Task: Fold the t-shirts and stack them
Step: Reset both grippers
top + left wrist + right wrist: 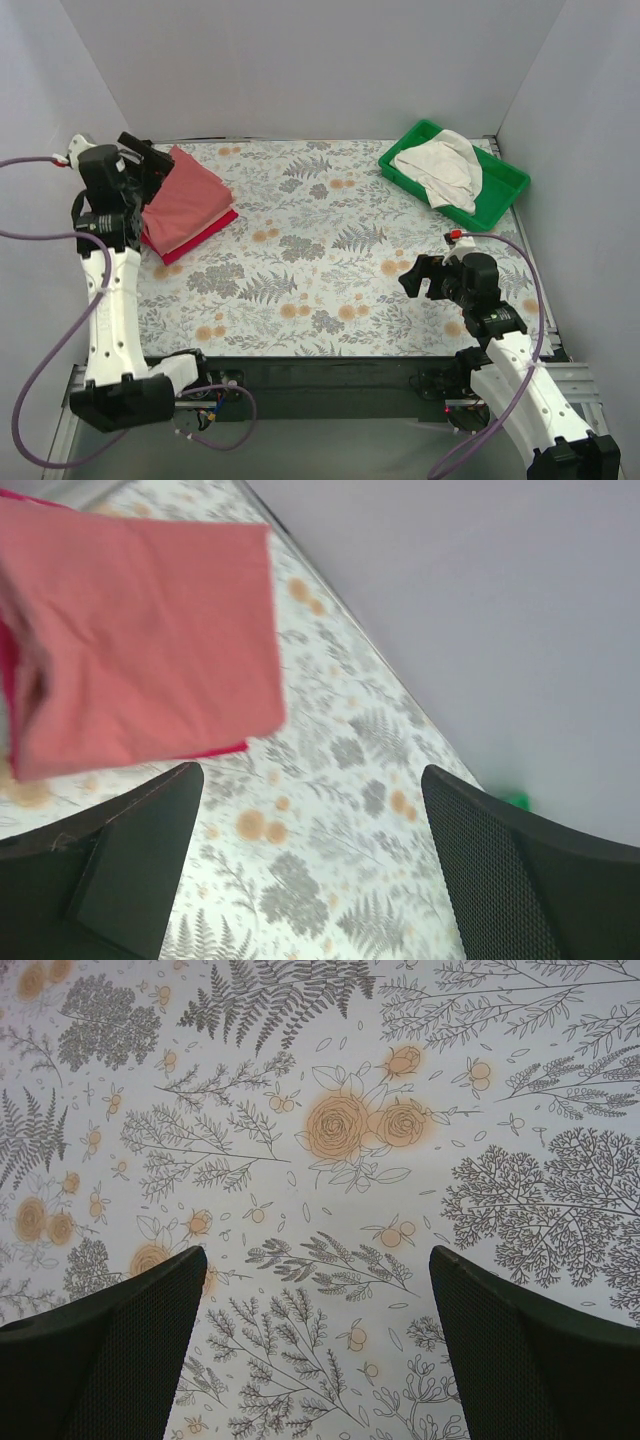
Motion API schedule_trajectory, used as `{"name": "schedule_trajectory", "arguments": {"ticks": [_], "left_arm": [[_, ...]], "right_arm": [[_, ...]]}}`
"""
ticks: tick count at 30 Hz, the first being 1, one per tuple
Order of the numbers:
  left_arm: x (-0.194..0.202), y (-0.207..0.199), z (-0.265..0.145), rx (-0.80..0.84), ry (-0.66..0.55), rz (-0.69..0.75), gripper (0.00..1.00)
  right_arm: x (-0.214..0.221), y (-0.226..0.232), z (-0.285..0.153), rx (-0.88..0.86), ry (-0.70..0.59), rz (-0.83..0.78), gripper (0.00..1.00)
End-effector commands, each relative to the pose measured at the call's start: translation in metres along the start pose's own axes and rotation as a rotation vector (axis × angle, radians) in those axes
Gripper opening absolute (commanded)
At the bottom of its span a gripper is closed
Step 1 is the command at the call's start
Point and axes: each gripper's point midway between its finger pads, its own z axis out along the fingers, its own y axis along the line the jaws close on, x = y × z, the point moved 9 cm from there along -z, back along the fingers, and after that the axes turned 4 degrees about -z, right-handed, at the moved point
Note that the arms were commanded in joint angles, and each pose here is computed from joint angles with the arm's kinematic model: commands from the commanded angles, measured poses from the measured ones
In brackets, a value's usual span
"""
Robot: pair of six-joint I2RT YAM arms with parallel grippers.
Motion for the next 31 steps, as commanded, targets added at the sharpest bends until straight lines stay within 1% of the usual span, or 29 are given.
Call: {"name": "schedule_trajectory", "arguments": {"ticks": [1, 2, 3, 5, 6, 7, 8, 9, 10, 11, 13, 17, 21, 31], "left_arm": [[0.043, -0.006, -0.008, 0.156, 0.138, -0.032, 0.90], [0.046, -0.010, -0.021, 0.210, 0.105, -0.040, 0.91], [0.073, 0.000, -0.016, 0.186, 0.152, -0.026, 0.91], [0.095, -0.001, -0.025, 0.233, 0.183, -0.025, 0.91], [0.111, -0.002, -0.029, 0.255, 0.224, -0.014, 0.91], [0.129, 0.009, -0.025, 0.230, 0.262, -0.002, 0.91], [0.137, 0.009, -0.023, 0.237, 0.256, 0.004, 0.91], [0.154, 0.006, -0.029, 0.256, 0.294, 0.023, 0.91], [0.171, 0.014, -0.026, 0.236, 0.320, 0.049, 0.92], [0.179, 0.014, -0.024, 0.236, 0.313, 0.066, 0.92], [0.208, 0.019, -0.026, 0.216, 0.357, 0.129, 0.92], [0.244, 0.041, -0.019, 0.141, 0.410, 0.194, 0.92], [0.261, 0.060, -0.015, 0.094, 0.435, 0.234, 0.93], [0.249, 0.081, -0.022, 0.051, 0.343, 0.246, 0.93]], "right_arm": [[-0.015, 0.003, -0.004, -0.008, -0.078, -0.011, 0.98], [-0.016, 0.004, -0.005, -0.012, -0.086, -0.013, 0.98], [-0.016, 0.005, -0.005, -0.017, -0.088, -0.014, 0.98], [-0.018, 0.006, -0.007, -0.024, -0.105, -0.013, 0.98], [-0.019, 0.007, -0.008, -0.027, -0.109, -0.012, 0.98], [-0.019, 0.006, -0.009, -0.021, -0.115, -0.007, 0.98], [-0.018, 0.006, -0.010, -0.020, -0.126, -0.009, 0.98], [-0.017, 0.006, -0.010, -0.015, -0.129, -0.004, 0.98], [-0.016, 0.005, -0.010, -0.003, -0.135, -0.001, 0.98], [-0.014, 0.004, -0.011, -0.002, -0.144, 0.007, 0.98], [-0.011, 0.003, -0.011, 0.005, -0.151, 0.011, 0.98], [-0.002, 0.000, -0.011, 0.008, -0.163, 0.009, 0.98], [0.007, -0.003, -0.009, 0.029, -0.168, 0.028, 0.98], [0.011, -0.004, -0.007, 0.025, -0.167, 0.026, 0.98]]}}
